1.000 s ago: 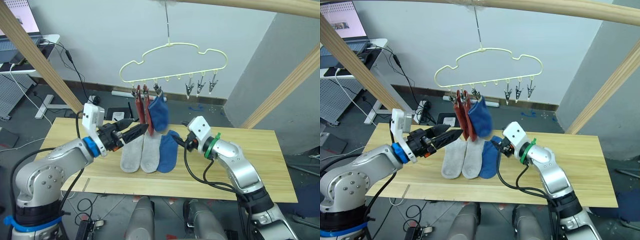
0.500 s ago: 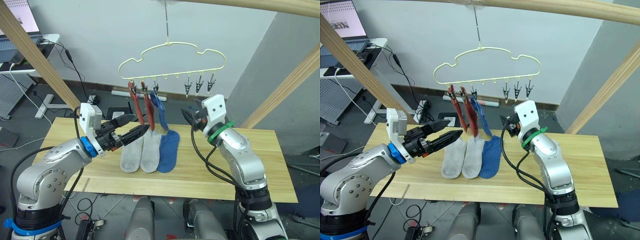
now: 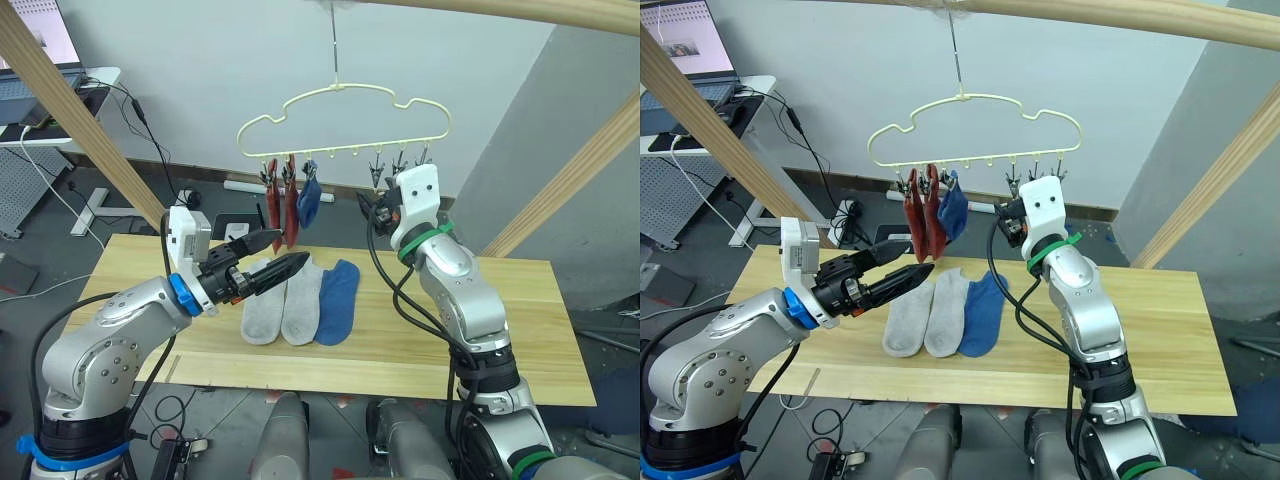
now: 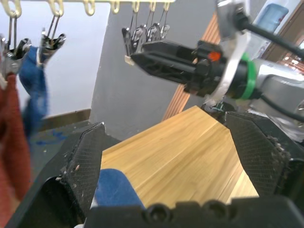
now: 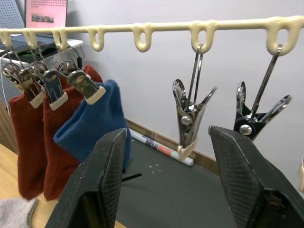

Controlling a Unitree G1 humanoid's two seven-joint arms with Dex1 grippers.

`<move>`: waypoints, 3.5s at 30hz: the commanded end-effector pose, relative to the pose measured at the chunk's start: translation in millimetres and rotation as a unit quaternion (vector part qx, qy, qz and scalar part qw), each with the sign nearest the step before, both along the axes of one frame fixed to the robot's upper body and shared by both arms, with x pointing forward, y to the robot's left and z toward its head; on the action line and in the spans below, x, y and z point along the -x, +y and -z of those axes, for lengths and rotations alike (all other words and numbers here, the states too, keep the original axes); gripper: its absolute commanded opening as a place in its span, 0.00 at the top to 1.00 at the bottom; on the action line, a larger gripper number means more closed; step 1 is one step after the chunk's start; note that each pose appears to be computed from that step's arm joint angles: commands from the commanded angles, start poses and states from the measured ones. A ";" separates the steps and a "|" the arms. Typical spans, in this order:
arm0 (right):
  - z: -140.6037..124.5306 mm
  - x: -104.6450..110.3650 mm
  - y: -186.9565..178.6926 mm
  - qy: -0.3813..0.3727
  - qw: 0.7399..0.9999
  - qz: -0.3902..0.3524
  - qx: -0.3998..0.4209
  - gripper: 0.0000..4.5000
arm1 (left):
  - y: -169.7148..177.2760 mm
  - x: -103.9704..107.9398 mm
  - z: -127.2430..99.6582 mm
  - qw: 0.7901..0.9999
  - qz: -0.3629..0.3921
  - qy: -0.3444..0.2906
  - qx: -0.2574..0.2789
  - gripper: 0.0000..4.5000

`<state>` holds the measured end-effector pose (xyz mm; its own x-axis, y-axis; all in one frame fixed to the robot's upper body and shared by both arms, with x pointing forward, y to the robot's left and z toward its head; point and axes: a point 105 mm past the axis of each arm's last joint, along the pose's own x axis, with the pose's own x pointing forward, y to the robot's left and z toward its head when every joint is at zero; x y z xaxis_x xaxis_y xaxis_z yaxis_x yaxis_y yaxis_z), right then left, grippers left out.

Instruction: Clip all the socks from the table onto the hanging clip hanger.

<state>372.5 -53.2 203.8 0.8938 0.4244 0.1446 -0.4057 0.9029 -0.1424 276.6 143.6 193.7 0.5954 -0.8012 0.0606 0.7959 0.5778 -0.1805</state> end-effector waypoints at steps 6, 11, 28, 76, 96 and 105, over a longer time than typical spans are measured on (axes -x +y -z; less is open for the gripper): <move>-22.5 -4.9 11.6 -0.033 0.999 -0.004 -0.016 0.35 | -10.7 9.3 -8.3 1.000 0.014 -0.020 0.007 0.00; -26.2 -8.8 12.3 -0.035 0.999 -0.002 -0.018 0.35 | -14.9 14.4 -18.9 0.999 0.025 -0.035 0.033 0.00; -35.7 -12.3 18.9 -0.046 0.998 -0.008 -0.030 0.35 | -20.5 12.9 -28.9 0.997 0.024 -0.068 0.039 0.00; -29.8 -18.2 21.0 -0.020 0.999 -0.013 -0.045 0.35 | -23.0 8.9 -38.2 0.995 0.014 -0.090 0.045 0.00; -32.3 -21.0 17.4 -0.018 0.998 -0.005 -0.059 0.97 | -26.6 11.0 -34.9 0.995 0.017 -0.085 0.042 0.00; -30.5 -20.2 19.4 -0.018 0.999 -0.009 -0.048 0.65 | -25.5 9.3 -34.2 0.996 0.015 -0.084 0.041 0.00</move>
